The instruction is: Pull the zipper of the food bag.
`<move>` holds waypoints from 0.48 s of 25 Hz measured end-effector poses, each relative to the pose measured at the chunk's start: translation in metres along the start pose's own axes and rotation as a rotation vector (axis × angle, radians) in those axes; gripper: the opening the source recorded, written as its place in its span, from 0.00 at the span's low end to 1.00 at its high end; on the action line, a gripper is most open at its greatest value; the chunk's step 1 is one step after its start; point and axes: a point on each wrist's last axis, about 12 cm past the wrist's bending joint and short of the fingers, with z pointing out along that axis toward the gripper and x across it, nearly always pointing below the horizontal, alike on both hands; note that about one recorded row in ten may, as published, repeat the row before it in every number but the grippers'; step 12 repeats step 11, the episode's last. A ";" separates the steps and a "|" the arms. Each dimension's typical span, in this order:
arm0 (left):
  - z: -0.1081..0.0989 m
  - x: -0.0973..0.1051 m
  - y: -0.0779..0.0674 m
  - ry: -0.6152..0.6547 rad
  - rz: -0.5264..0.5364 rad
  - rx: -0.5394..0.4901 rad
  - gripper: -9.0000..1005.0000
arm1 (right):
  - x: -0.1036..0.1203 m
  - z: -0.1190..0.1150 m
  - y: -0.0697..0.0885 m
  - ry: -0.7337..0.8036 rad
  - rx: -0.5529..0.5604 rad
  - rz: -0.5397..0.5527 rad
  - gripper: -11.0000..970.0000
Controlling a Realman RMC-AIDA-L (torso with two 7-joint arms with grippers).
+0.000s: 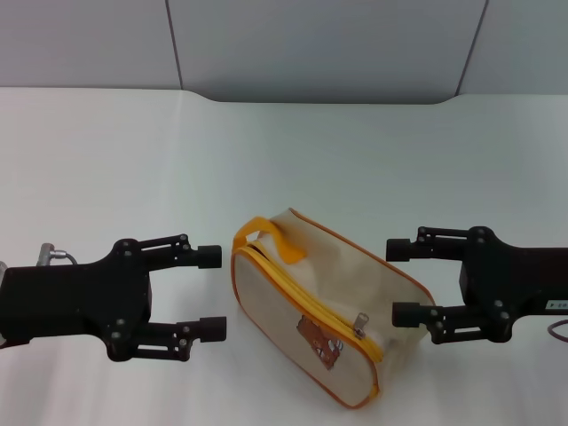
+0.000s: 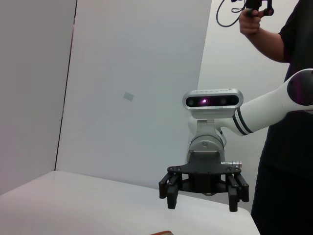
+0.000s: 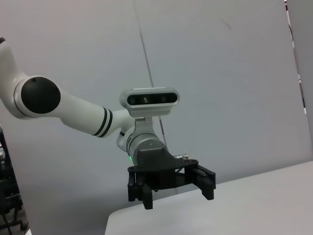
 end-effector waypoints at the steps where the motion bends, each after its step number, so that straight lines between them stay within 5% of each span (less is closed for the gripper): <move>1: 0.000 0.000 0.000 0.000 0.000 0.000 0.82 | 0.000 0.000 0.000 0.001 0.001 0.000 0.79; 12: 0.001 0.001 -0.001 -0.002 -0.002 -0.001 0.82 | 0.001 0.001 0.000 0.001 0.001 -0.002 0.79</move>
